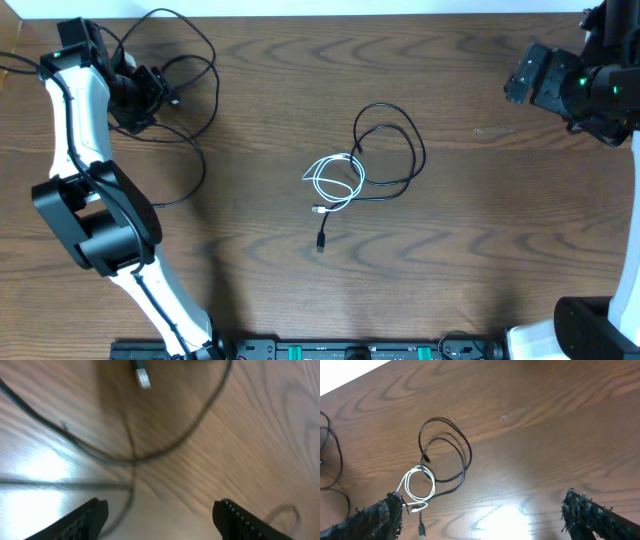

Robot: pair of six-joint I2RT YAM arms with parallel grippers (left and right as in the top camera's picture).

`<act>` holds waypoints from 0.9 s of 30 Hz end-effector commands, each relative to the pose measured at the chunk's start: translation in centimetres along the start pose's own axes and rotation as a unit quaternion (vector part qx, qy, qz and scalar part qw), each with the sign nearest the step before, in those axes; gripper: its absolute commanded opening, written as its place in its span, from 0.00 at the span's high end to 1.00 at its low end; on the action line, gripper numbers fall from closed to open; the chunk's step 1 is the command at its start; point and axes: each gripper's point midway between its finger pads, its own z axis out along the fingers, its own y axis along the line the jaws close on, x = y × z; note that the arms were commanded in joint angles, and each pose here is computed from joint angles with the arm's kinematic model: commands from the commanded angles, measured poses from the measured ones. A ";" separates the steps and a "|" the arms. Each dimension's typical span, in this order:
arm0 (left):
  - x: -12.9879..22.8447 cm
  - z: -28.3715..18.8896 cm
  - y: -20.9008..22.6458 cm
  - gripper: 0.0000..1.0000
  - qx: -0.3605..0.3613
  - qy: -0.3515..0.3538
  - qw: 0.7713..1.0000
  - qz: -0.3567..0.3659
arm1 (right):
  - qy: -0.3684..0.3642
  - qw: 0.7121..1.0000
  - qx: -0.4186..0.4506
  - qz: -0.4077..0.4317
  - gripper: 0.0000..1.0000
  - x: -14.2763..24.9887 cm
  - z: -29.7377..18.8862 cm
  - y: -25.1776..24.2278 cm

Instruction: Untangle cables

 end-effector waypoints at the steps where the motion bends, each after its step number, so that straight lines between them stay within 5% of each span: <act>1: 1.5 -2.6 -2.4 0.28 0.035 0.005 0.999 0.020 | 0.000 1.000 0.002 -0.004 0.01 0.0 0.0 -0.1; 7: 2.0 -6.8 -3.7 0.27 0.038 -0.035 0.998 0.037 | 0.000 1.000 0.002 -0.004 0.01 0.0 0.0 -0.1; 12: 5.4 -8.3 0.7 0.27 -0.105 -0.003 0.994 0.017 | 0.000 1.000 0.002 -0.004 0.01 0.0 0.0 -0.1; 19: 9.6 -3.8 3.4 0.35 -0.165 0.078 0.983 0.021 | 0.000 1.000 0.002 -0.004 0.01 0.0 0.0 -0.1; 27: 11.4 3.3 6.3 0.38 -0.163 0.092 0.978 0.096 | 0.000 1.000 0.002 -0.004 0.01 0.0 0.0 -0.1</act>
